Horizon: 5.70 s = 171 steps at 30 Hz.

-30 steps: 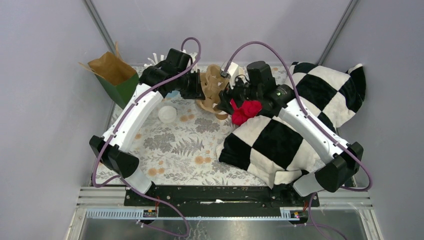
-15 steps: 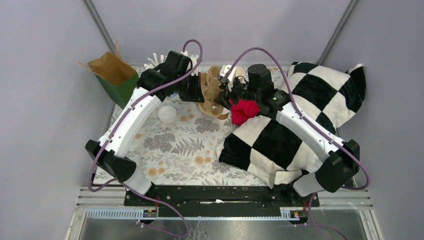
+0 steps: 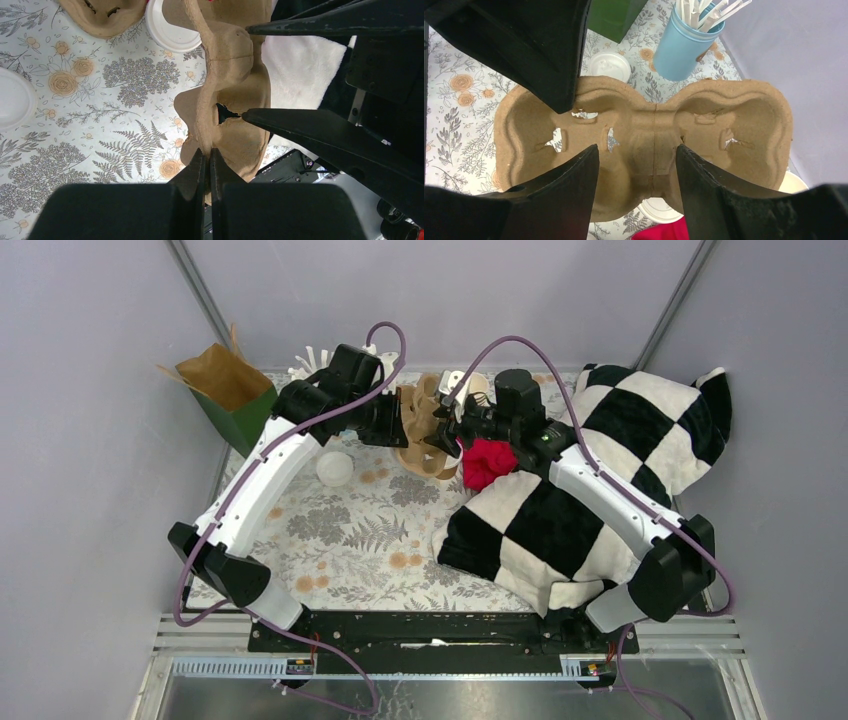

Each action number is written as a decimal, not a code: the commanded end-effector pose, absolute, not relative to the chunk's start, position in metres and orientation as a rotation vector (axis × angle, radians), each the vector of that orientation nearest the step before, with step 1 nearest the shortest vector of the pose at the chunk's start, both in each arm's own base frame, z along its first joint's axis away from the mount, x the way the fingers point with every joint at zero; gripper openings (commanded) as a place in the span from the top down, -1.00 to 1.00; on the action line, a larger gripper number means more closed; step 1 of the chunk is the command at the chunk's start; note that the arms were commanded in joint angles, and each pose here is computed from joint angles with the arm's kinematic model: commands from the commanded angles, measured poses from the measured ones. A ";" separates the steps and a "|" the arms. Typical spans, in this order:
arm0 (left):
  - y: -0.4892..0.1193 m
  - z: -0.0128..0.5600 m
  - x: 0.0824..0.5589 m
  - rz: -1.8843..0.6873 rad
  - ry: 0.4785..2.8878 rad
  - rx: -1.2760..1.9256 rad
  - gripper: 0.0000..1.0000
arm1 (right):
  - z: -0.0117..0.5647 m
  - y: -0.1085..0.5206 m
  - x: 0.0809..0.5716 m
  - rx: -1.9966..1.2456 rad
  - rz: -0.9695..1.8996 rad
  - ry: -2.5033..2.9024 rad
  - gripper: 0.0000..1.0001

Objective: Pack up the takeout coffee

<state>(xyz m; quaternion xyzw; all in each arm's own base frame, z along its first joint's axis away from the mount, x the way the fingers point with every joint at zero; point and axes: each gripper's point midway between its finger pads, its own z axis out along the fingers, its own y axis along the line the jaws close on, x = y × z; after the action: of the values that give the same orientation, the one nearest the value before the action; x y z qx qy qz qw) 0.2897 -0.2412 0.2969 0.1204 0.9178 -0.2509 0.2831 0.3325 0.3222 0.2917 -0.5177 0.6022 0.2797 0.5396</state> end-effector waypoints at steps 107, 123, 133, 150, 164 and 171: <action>0.114 0.474 0.411 0.484 1.610 -0.597 1.00 | 0.333 0.248 0.212 -1.004 0.777 1.539 -0.11; -0.036 0.513 0.316 -0.059 1.589 0.039 1.00 | 0.350 0.241 0.213 -0.964 0.739 1.524 -0.11; -0.079 0.479 0.259 -0.273 1.726 0.184 1.00 | 0.358 0.250 0.230 -0.890 0.754 1.537 -0.11; -0.149 0.408 0.263 -0.566 1.929 0.270 1.00 | 0.375 0.252 0.241 -0.791 0.772 1.559 -0.11; -0.193 0.379 0.245 -0.568 1.983 0.349 1.00 | 0.380 0.249 0.249 -0.751 0.739 1.572 -0.11; -0.230 0.366 0.218 -0.719 2.019 0.432 0.50 | 0.385 0.242 0.250 -0.728 0.708 1.580 -0.11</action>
<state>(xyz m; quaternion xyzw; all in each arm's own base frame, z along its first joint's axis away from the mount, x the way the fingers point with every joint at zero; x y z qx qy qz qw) 0.2250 -0.2116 0.3527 0.1800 0.8381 -0.2489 0.4508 0.2495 0.2464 0.3557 -0.3265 0.6960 0.3092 0.5599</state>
